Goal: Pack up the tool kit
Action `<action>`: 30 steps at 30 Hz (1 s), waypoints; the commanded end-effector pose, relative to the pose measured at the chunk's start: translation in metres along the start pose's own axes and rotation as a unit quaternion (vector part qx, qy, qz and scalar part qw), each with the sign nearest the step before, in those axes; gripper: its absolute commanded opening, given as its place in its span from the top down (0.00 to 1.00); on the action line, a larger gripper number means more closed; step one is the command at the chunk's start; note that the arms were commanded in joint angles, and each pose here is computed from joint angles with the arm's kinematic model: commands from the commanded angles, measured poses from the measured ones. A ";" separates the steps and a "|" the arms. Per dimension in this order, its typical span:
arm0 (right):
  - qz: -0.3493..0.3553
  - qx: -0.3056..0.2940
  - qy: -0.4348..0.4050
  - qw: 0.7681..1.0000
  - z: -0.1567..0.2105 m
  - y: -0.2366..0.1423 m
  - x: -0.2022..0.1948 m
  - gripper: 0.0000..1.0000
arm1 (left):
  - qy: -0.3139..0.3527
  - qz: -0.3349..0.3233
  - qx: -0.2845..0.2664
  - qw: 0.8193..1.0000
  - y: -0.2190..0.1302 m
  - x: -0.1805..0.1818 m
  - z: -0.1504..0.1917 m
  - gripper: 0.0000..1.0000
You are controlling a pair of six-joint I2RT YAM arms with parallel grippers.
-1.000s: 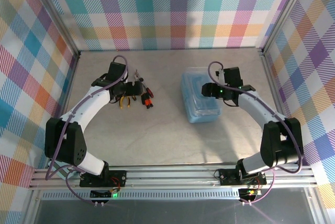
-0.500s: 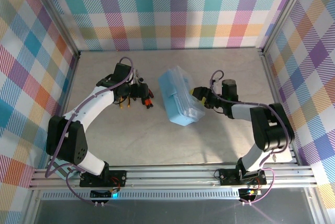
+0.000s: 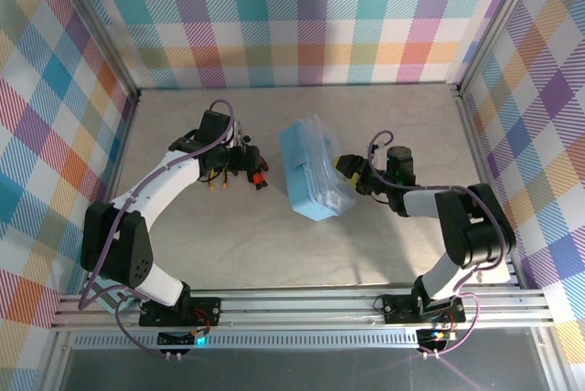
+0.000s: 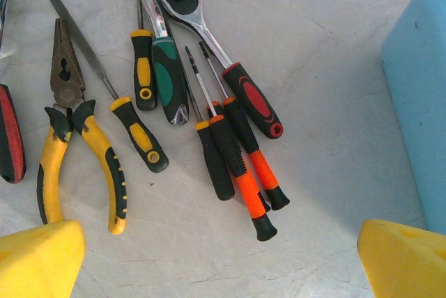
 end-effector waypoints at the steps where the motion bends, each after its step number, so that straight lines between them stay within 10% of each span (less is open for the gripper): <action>1: 0.091 0.001 -0.009 0.996 0.011 -0.007 -0.042 0.21 | -0.004 0.014 -0.004 1.000 0.001 -0.008 0.000 0.00; 30: 0.157 0.016 -0.143 0.977 -0.006 -0.055 0.022 0.01 | -0.010 0.104 -0.020 0.994 -0.015 -0.044 -0.023 0.00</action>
Point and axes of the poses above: each hand's point on the last joint's axis, 136 mm out from that joint toward the fingers, its own y axis out along the fingers, its own x axis along the line the jaws close on, z = x × y, the point moved 1 cm from there along -y, back along the fingers, and after that the axes turned 4 degrees about y, right-handed, at the moved point
